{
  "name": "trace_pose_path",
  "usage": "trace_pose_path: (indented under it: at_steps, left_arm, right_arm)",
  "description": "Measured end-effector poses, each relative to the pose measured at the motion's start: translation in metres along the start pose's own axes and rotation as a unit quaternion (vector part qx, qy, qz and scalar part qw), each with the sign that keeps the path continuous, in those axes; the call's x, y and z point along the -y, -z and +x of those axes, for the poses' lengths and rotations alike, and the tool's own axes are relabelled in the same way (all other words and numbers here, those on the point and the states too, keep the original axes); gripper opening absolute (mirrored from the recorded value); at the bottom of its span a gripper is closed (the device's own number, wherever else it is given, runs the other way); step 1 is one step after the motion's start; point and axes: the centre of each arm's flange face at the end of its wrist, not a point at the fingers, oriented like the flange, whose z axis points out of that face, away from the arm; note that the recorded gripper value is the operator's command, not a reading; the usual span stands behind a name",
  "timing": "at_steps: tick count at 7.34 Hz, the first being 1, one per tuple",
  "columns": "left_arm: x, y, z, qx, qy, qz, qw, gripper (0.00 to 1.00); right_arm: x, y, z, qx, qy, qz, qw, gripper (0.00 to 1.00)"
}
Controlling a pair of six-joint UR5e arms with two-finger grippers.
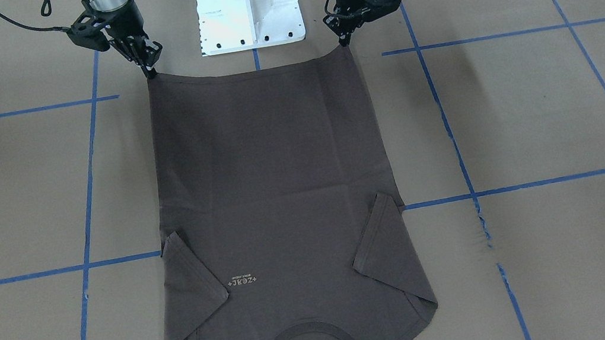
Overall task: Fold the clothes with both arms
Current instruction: 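Grasp the hem with both grippers and fold it up toward the collar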
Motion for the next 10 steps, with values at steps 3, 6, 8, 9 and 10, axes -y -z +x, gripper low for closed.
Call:
trace_pose_path:
  at_steps: [3,6,8,9,10]
  left_arm:
    - [-0.014,0.059,-0.013,0.001,0.024,-0.051,0.9984,0.00]
    - [-0.004,0.050,0.005,-0.006,-0.013,-0.040,0.9991,0.00]
    - [0.050,0.028,0.041,-0.012,-0.032,0.011,0.9993,0.00]
    - [0.084,0.024,0.051,-0.014,-0.046,0.035,0.9982,0.00]
    - [0.119,0.019,0.061,-0.009,-0.059,0.059,0.9965,0.00]
  right_arm:
    - [-0.002,0.034,0.016,-0.008,0.007,-0.037,0.9992,0.00]
    - [0.026,0.050,-0.007,0.023,-0.010,-0.022,0.9994,0.00]
    - [0.052,0.040,-0.046,0.049,0.002,0.004,0.9988,0.00]
    - [0.078,0.030,-0.071,0.054,0.005,0.019,0.9984,0.00]
    - [0.115,0.018,-0.098,0.050,0.010,0.029,0.9982,0.00]
